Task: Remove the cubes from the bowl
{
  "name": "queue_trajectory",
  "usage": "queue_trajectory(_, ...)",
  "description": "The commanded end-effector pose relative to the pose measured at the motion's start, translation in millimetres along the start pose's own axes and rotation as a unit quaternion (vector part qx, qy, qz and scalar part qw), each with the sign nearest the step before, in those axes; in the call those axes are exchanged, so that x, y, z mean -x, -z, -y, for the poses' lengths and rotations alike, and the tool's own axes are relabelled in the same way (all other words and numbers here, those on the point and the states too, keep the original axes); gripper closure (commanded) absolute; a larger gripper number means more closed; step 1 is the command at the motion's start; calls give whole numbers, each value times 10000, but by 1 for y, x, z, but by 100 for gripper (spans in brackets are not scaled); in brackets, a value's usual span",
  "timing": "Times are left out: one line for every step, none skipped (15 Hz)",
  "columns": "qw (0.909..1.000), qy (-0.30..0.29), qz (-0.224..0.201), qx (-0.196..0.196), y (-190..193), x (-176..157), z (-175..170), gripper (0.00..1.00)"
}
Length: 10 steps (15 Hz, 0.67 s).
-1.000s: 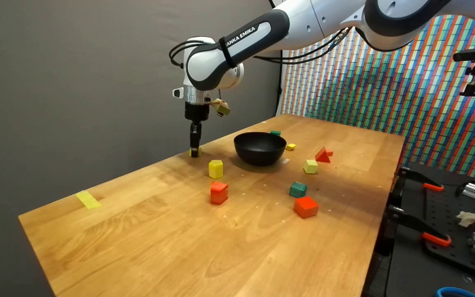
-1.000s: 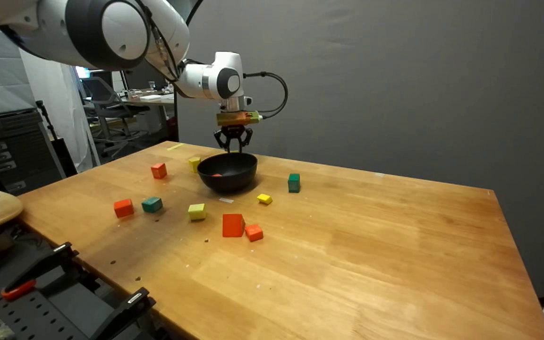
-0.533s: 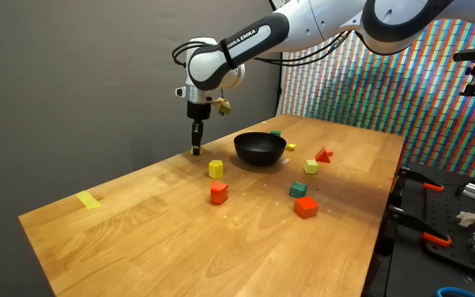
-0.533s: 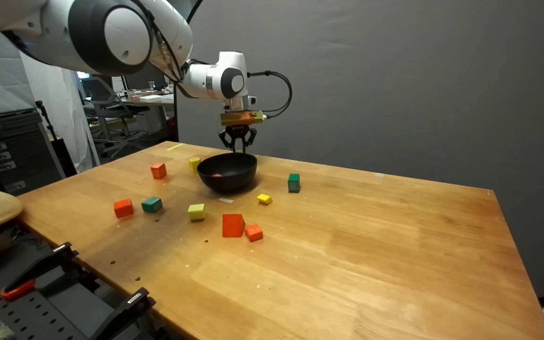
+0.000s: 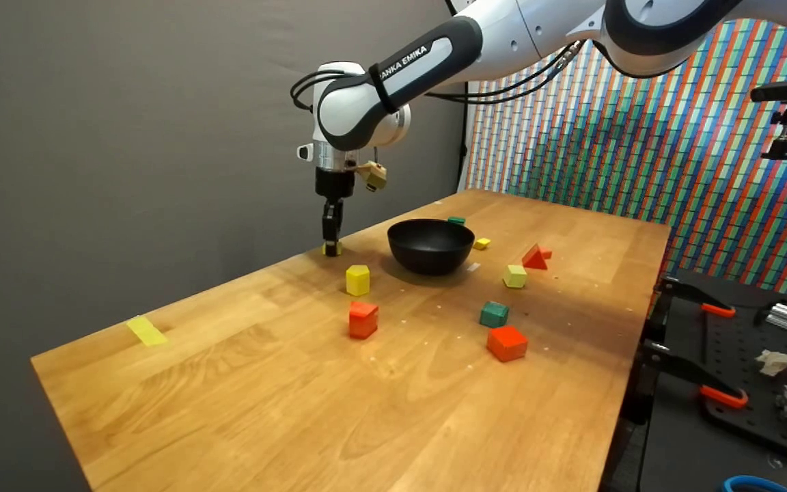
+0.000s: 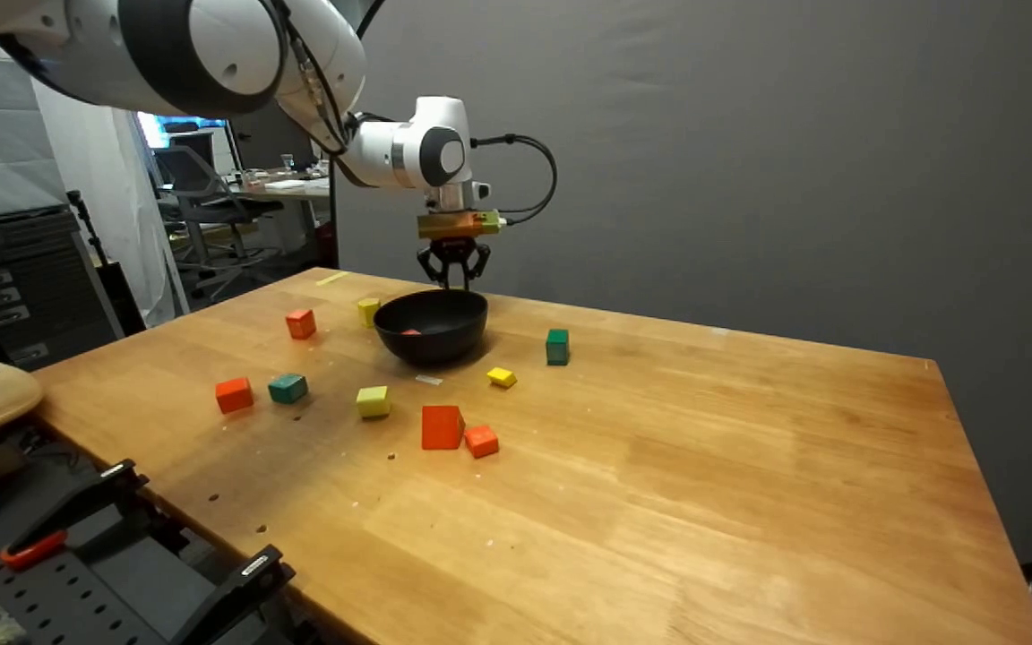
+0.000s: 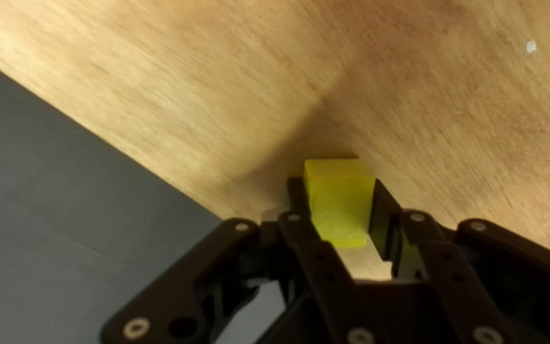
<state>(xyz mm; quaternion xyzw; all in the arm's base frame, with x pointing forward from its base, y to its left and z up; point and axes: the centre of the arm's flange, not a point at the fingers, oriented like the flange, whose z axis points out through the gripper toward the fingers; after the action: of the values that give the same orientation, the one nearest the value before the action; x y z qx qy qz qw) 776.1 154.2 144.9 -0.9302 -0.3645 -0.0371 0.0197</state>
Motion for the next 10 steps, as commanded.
queue_trajectory(9994,-294,22,-156,13,57,19,84)
queue_trajectory(9992,-349,6,-168,13,62,19,84)
queue_trajectory(9991,-381,6,-190,14,66,19,84)
queue_trajectory(9990,-402,-6,-201,14,71,21,84)
queue_trajectory(9989,-420,-34,-228,14,76,22,78)
queue_trajectory(9986,-457,-84,-247,16,80,24,41)
queue_trajectory(9982,-478,-124,-341,20,84,25,39)
queue_trajectory(9982,-493,-191,-292,28,87,27,34)
queue_trajectory(9979,-498,-248,-319,37,91,29,24)
queue_trajectory(9978,-497,-357,-251,53,97,31,18)
